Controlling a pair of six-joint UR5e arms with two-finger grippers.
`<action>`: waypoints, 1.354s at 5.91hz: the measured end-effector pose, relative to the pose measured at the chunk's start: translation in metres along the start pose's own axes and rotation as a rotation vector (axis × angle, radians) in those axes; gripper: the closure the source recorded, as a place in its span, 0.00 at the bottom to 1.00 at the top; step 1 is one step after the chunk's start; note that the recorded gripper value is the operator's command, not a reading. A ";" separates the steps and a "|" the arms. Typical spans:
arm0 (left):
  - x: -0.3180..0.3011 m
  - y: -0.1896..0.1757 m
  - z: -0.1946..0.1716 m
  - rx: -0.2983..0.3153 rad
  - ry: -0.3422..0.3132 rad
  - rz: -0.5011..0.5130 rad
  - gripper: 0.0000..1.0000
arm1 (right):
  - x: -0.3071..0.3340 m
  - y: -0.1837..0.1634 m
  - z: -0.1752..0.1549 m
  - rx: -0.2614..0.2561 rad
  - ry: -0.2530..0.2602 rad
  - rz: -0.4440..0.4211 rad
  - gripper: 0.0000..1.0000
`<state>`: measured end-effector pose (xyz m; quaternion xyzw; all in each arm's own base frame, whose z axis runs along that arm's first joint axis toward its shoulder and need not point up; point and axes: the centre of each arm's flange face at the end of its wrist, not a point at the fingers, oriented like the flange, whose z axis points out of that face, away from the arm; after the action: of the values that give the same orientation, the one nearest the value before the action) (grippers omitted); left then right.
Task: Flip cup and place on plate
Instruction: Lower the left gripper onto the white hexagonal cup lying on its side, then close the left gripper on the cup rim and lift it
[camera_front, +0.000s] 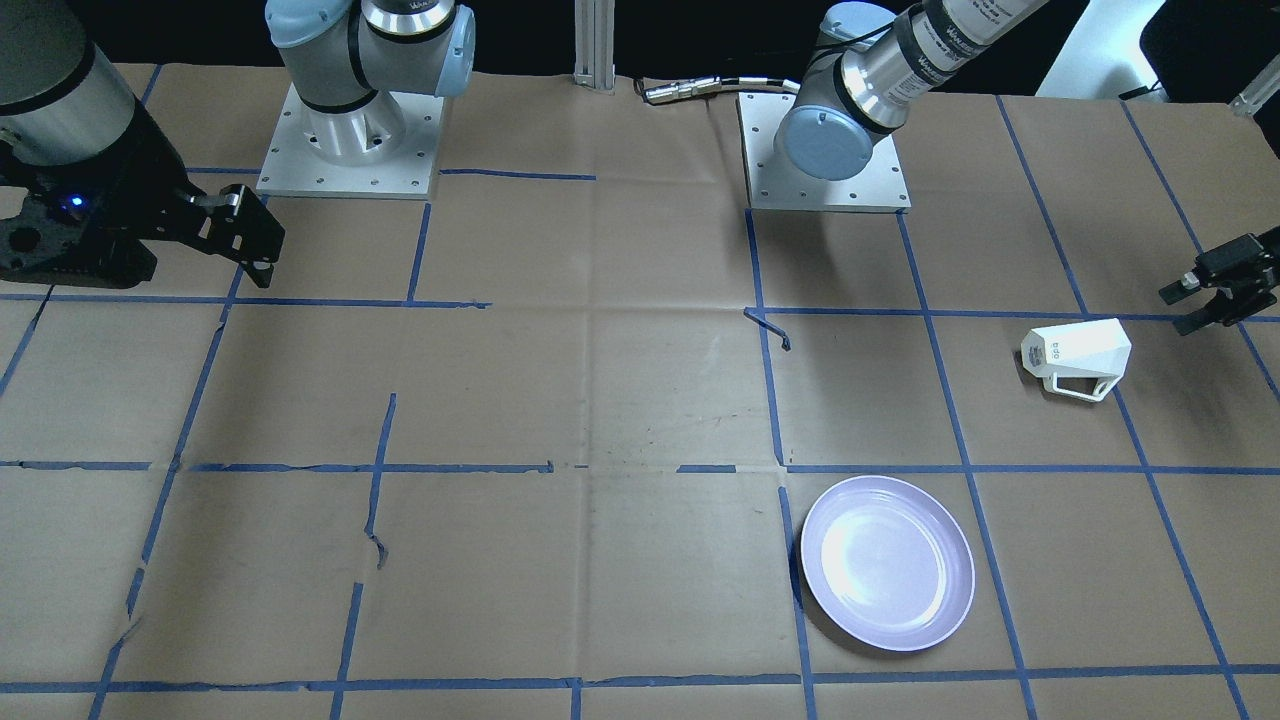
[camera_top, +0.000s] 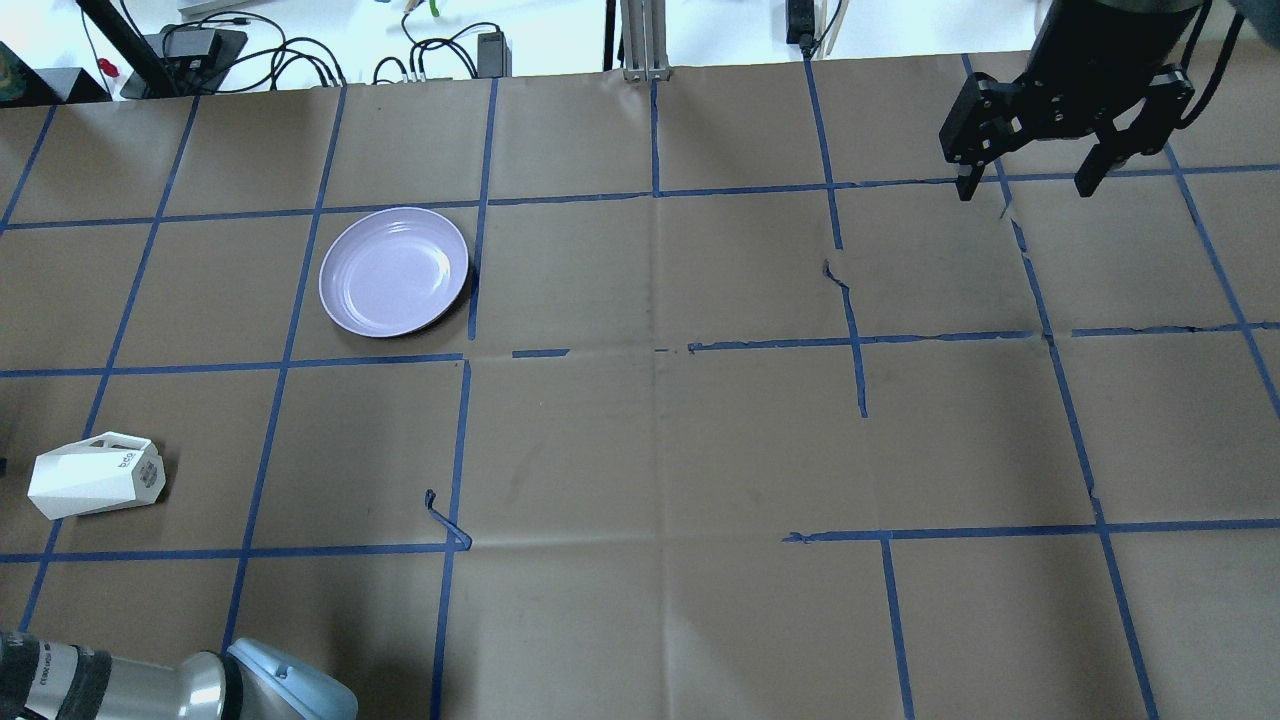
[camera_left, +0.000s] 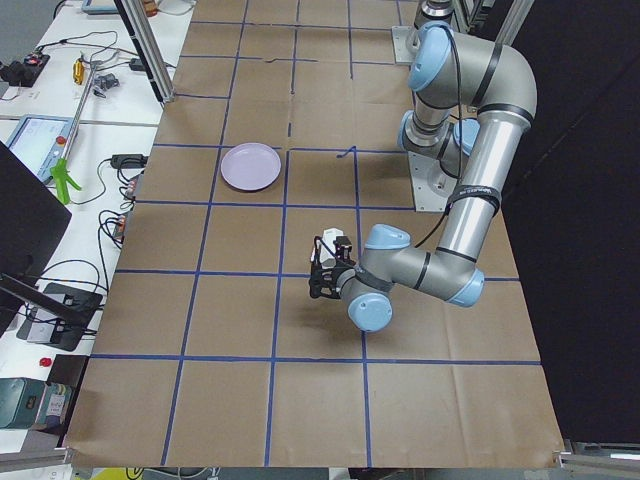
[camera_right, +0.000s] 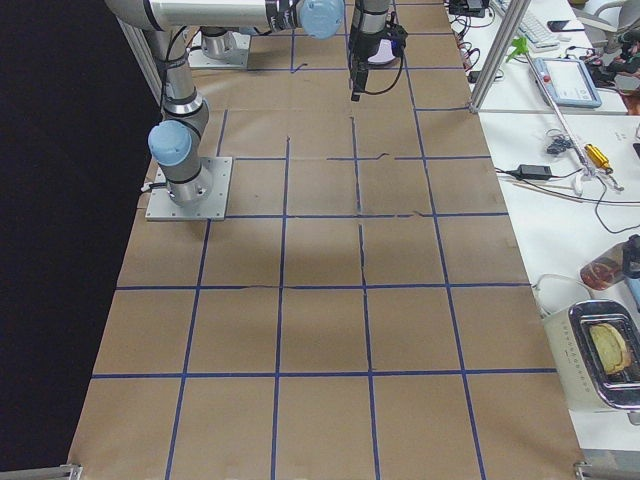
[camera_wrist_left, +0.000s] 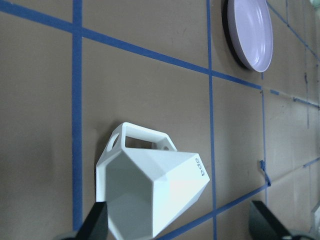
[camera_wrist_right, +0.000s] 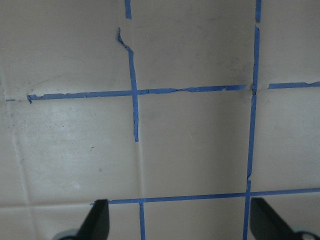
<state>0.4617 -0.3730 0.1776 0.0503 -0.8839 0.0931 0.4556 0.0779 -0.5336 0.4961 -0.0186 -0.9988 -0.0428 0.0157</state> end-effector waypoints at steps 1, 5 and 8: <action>-0.018 0.004 0.018 0.000 0.078 -0.025 0.01 | 0.000 0.000 0.000 0.000 0.000 0.000 0.00; -0.035 0.011 0.046 -0.015 0.236 -0.055 0.16 | 0.000 0.000 0.000 0.001 0.000 0.000 0.00; -0.040 0.003 0.036 -0.014 0.241 -0.041 0.99 | 0.000 0.000 0.000 0.001 0.000 0.000 0.00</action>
<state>0.4557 -0.3779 0.1237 0.0537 -0.8222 0.0831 0.5606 0.0779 -0.5337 0.4961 -0.0186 -0.9988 -0.0424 0.0158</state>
